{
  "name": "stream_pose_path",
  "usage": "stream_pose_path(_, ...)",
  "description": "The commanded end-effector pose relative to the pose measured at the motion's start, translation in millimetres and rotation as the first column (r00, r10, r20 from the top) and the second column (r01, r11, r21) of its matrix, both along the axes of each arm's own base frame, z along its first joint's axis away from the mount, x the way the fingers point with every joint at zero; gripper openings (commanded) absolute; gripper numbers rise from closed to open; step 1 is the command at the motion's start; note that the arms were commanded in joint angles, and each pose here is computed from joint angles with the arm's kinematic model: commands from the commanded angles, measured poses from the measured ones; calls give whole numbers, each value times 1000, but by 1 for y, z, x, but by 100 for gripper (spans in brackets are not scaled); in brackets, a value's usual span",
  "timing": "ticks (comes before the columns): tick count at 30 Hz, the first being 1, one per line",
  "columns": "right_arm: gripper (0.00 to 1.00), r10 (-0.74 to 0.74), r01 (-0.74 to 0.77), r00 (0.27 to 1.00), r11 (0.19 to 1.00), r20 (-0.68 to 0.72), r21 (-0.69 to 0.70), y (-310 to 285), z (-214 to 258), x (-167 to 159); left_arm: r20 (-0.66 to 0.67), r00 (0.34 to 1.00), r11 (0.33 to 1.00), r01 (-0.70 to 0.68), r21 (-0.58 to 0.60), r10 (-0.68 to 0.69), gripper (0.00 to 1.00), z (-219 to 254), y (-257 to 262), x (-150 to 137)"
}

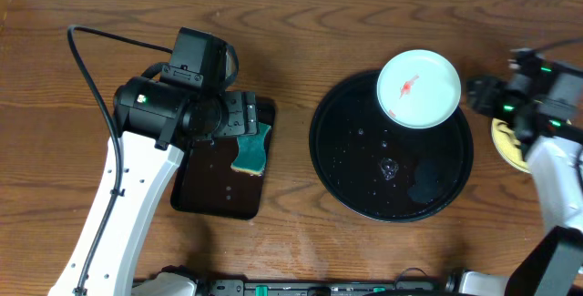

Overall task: Clean dirty plates on tray and stack at the side
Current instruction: 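Set the yellow plate onto the cleaned pale green plate at right, then grasp the stained pale green plate rim and slide it to tray center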

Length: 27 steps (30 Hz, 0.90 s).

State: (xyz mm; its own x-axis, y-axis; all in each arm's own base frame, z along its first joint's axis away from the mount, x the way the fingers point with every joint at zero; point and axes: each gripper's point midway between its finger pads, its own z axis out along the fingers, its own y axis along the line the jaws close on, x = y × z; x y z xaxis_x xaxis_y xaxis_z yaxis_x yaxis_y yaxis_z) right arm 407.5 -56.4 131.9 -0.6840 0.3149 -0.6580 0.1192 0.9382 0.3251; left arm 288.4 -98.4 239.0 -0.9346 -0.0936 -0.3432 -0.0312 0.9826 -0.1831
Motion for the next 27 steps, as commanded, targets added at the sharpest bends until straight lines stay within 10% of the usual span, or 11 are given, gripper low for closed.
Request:
stream_pose_path(1, 59, -17, -6, 997, 961, -77, -278, -13, -29, 7, 5, 1000, 1000, 8, 1, -8, 85, 1, 0, 1)
stream_pose_path(9, 53, 11, -33, 998, 944, -68, -329, -15, -76, 39, 5, 1000, 1000, 8, 1, -8, 85, 1, 0, 1)
stream_pose_path(18, 1, 60, -93, 990, 960, -129, -265, -2, -110, 36, 5, 1000, 1000, 8, 1, -8, 85, 1, 0, 1)
stream_pose_path(27, 1, 2, -32, 989, 979, -148, -203, 2, -74, 15, 5, 1000, 1000, 8, 1, -8, 85, 1, 0, 1)
